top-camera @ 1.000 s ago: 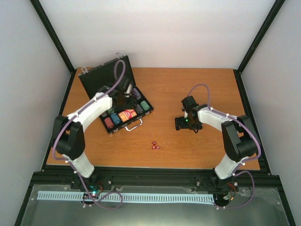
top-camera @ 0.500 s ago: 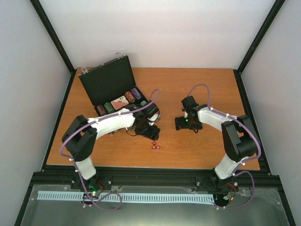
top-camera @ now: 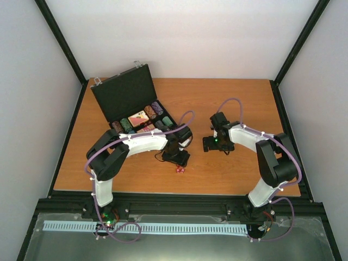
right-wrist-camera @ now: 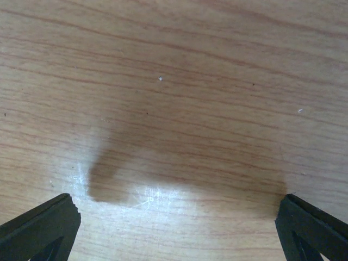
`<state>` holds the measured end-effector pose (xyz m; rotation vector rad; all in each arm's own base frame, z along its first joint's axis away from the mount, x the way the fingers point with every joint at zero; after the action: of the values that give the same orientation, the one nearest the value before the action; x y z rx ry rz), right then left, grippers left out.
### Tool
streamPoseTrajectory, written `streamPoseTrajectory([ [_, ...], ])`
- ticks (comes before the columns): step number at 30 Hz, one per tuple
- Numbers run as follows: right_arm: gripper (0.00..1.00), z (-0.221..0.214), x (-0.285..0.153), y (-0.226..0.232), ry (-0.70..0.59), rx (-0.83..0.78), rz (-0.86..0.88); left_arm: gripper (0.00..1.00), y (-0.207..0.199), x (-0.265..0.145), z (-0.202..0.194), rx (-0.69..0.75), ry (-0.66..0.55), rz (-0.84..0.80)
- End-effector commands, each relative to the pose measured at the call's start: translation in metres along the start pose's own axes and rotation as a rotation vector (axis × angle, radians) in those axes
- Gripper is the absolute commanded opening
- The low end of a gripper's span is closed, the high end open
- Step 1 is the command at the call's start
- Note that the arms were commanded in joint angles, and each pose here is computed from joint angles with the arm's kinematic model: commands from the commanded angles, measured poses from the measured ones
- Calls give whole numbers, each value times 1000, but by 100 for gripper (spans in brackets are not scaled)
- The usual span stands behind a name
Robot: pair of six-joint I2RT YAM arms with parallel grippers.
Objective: Pack up texas hold em set
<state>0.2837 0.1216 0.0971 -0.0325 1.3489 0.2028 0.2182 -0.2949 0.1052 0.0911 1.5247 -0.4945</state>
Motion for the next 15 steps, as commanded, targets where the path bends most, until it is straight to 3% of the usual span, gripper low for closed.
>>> streamPoseTrajectory([
  [1, 100, -2, -3, 1, -19, -4, 8, 68, -2, -4, 4, -35, -29, 26],
  [8, 100, -2, -1, 1, -19, -2, 10, 60, 7, -13, -9, -74, -17, 69],
  [11, 100, -3, 1, 1, -12, -1, 14, 48, 9, -13, -10, -88, -13, 82],
  [15, 100, -4, 2, 0, -10, -4, 13, 39, 8, -12, -8, -107, -6, 86],
])
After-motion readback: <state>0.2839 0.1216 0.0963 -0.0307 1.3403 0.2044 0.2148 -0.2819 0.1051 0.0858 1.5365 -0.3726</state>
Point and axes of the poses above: each gripper's point midway between its finger pads, its own x axis out along the fingers, its own y axis along the line the jaws close on, z = x × y, the point moved 8 cm from there along -x, back along the fingers, and after that the axes turned 3 degrees about -x, right-handed, at the moved point
